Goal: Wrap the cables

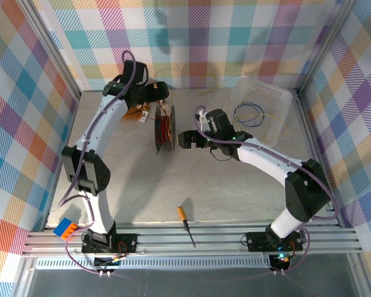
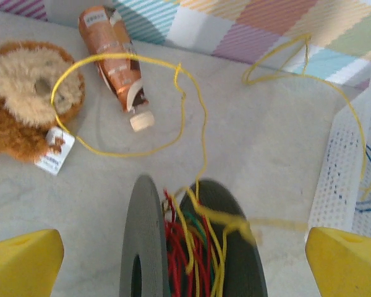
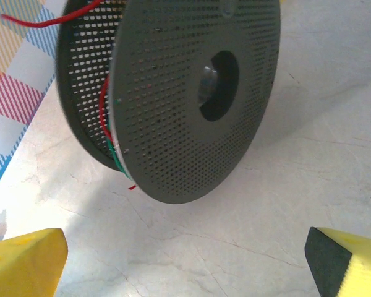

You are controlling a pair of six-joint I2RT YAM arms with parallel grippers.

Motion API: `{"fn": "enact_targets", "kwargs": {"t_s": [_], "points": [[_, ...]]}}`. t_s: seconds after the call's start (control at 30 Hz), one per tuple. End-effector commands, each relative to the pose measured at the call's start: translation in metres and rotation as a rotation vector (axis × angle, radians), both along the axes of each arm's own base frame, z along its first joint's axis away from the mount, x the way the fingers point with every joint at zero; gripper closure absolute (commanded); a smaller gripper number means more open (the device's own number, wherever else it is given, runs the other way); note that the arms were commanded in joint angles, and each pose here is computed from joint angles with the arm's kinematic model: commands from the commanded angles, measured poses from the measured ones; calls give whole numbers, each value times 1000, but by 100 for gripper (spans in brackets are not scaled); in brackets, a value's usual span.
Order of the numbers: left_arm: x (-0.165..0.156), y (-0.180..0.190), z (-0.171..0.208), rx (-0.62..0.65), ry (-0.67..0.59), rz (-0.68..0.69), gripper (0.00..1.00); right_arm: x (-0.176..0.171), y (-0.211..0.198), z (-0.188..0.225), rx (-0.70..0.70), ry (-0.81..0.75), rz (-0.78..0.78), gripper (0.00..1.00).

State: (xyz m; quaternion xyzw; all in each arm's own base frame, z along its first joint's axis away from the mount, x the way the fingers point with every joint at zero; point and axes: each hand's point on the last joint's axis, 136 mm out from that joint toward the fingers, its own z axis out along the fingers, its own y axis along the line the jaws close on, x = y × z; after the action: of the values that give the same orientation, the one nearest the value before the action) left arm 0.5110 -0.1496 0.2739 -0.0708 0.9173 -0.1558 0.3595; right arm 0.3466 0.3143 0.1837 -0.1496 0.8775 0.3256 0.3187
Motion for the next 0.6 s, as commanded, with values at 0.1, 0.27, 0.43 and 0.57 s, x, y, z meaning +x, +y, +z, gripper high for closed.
{"fn": "enact_targets", "kwargs": {"t_s": [0.1, 0.27, 0.43, 0.57], "points": [[21, 10, 7, 63, 66, -22, 2, -8, 2, -9, -5, 68, 49, 1], [25, 6, -31, 82, 152, -46, 16, -11, 16, -11, 36, 91, 111, 12], [21, -4, -59, 54, 228, -87, 35, 1, 31, -11, 39, 97, 140, 27], [9, -4, -64, 53, 241, -91, 38, 14, 35, -13, 21, 98, 126, 31]]}}
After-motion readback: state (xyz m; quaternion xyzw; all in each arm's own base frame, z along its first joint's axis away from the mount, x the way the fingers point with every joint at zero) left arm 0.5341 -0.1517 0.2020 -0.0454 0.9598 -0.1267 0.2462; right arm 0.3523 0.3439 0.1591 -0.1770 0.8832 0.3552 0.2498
